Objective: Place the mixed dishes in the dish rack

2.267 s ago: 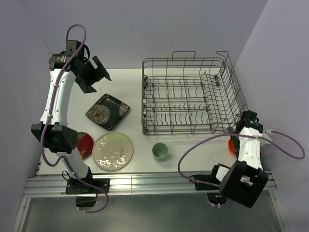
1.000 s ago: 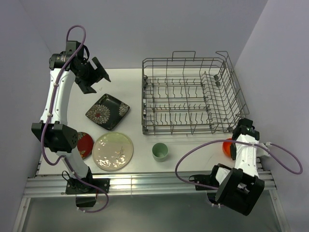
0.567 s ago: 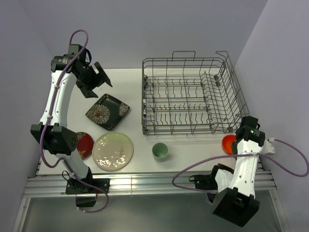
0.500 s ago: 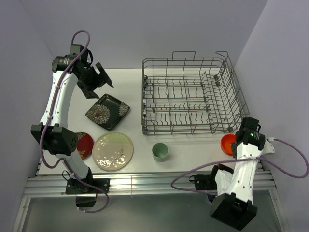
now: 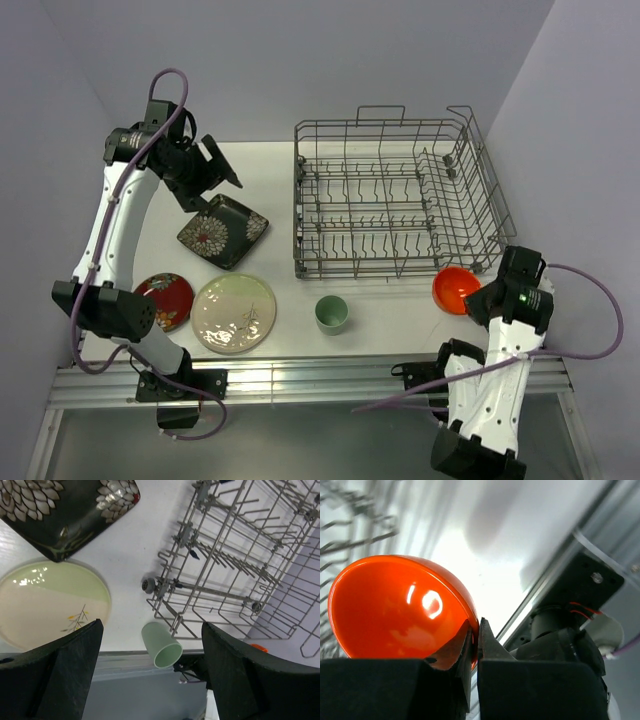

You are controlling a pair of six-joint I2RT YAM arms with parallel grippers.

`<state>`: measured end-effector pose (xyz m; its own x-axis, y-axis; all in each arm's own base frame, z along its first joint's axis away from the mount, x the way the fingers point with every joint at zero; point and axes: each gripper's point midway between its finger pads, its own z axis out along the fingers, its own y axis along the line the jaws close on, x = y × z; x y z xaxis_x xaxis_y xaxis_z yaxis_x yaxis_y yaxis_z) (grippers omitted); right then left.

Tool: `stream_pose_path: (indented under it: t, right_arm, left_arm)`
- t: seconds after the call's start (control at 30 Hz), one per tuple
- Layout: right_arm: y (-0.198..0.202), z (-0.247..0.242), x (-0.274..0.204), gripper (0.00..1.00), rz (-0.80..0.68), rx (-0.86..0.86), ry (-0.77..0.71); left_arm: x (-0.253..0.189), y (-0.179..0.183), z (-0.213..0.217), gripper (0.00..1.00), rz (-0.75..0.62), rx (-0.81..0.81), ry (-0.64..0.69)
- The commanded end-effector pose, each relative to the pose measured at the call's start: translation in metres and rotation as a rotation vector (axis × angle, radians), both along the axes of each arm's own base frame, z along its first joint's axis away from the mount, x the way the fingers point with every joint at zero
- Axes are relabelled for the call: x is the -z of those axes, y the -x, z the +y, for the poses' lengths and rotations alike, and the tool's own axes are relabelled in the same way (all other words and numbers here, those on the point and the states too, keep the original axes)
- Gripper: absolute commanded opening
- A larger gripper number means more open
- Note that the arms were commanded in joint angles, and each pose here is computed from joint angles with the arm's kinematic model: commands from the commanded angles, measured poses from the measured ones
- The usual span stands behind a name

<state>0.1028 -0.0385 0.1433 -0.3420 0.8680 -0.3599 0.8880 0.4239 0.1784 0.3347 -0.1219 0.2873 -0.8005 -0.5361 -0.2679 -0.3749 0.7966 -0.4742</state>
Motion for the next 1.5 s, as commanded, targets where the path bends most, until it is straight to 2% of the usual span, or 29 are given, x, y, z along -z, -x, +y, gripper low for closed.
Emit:
stream_pose_path:
  t: [0.0,0.23,0.43,0.57,0.7,0.73,0.87,0.97,1.2,1.23,1.27,1.47]
  right_arm:
    - [0.003,0.029,-0.027,0.0,-0.078,-0.176,-0.07]
    - [-0.027,0.054,-0.087,0.0,-0.308,-0.356,-0.106]
    - [-0.078,0.068,-0.141,0.0,-0.456,-0.514,-0.091]
    - [-0.12,0.101,-0.157,0.0,-0.443,-0.66,-0.099]
    - [-0.166,0.133,-0.154,0.0,-0.346,-0.775,-0.074]
    - [-0.174,0.14,-0.172,0.0,-0.388,-0.795,-0.057]
    - [-0.196,0.17,-0.184,0.0,-0.404,-0.875,-0.071]
    - [-0.198,0.191,-0.186,0.0,-0.412,-0.948,-0.103]
    - [-0.192,0.238,-0.191,0.0,-0.463,-1.1,-0.205]
    - [-0.189,0.245,-0.192,0.0,-0.469,-1.132,-0.222]
    - [-0.188,0.248,-0.193,0.0,-0.469,-1.147,-0.222]
    - [-0.186,0.264,-0.189,0.0,-0.453,-1.228,-0.216]
  left_arm:
    - [-0.016,0.015,-0.013,0.86,-0.038,0.012,0.072]
    - [-0.039,0.02,-0.025,0.85,-0.112,0.049,0.1]
    - [-0.089,0.023,-0.07,0.76,-0.261,0.212,0.276]
    - [-0.116,0.04,-0.112,0.76,-0.312,0.368,0.329]
    - [-0.115,0.046,-0.121,0.79,-0.296,0.403,0.313]
    - [-0.115,0.047,-0.12,0.79,-0.299,0.398,0.307]
    - [-0.121,0.055,-0.121,0.8,-0.329,0.425,0.325]
    - [-0.116,0.07,-0.129,0.79,-0.304,0.475,0.385]
    - [-0.094,0.074,-0.139,0.84,-0.222,0.482,0.429]
    - [-0.1,0.073,-0.143,0.84,-0.255,0.49,0.453]
    - [-0.093,0.072,-0.145,0.84,-0.222,0.472,0.474]
    - [-0.099,0.069,-0.159,0.85,-0.221,0.488,0.553]
